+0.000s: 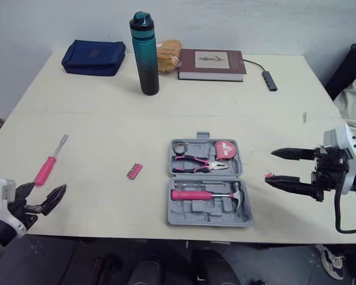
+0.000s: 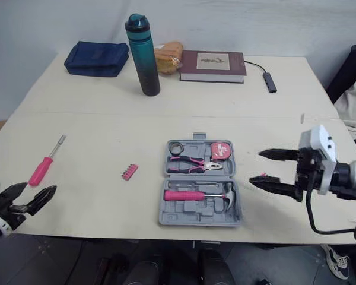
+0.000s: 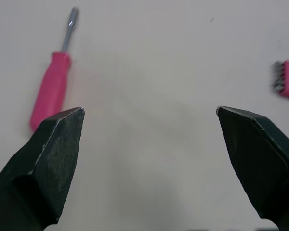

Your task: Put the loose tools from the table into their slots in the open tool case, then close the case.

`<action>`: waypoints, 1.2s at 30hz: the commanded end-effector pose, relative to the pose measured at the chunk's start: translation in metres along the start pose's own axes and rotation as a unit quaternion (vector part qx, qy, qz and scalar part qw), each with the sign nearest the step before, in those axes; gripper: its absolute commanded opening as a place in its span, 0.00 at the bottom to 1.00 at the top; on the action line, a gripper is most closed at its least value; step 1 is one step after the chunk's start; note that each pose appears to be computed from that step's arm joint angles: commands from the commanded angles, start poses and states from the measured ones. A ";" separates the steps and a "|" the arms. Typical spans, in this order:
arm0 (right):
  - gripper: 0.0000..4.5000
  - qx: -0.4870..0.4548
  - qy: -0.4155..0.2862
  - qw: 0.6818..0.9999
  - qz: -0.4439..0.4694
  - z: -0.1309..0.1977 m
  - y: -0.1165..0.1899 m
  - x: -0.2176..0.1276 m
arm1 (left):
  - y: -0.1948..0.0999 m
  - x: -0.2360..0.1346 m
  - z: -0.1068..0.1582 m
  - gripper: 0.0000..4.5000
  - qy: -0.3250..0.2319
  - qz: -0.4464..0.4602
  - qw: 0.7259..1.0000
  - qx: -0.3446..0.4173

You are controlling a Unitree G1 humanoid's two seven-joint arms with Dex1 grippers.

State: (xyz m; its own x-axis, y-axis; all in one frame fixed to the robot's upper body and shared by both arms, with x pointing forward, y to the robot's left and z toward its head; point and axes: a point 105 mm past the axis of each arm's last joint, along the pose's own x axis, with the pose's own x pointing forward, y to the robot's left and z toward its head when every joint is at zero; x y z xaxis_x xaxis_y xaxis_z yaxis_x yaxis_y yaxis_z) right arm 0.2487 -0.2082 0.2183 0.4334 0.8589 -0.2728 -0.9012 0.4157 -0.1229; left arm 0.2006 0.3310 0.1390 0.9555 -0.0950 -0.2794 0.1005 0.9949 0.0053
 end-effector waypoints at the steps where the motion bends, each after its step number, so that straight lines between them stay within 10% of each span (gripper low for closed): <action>1: 1.00 -0.011 -0.002 1.000 0.010 0.008 0.004 0.002 | -0.019 0.002 0.022 0.99 -0.028 -0.056 0.998 0.032; 9: 1.00 -0.014 -0.006 0.999 0.047 0.007 0.025 0.011 | -0.097 0.048 0.032 0.99 -0.030 -0.177 0.982 0.064; 36: 1.00 -0.028 -0.029 0.996 0.079 0.026 0.058 0.037 | -0.157 0.133 -0.007 0.99 0.006 -0.234 0.965 0.119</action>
State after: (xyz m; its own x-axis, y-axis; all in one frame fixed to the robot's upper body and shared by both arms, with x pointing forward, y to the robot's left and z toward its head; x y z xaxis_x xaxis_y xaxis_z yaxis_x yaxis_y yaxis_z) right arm 0.2179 -0.1497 0.2229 0.3067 0.9184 -0.2501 -0.9511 0.2852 -0.1189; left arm 0.3101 0.1682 0.0970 0.7956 -0.5195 -0.3117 0.5697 0.8165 0.0933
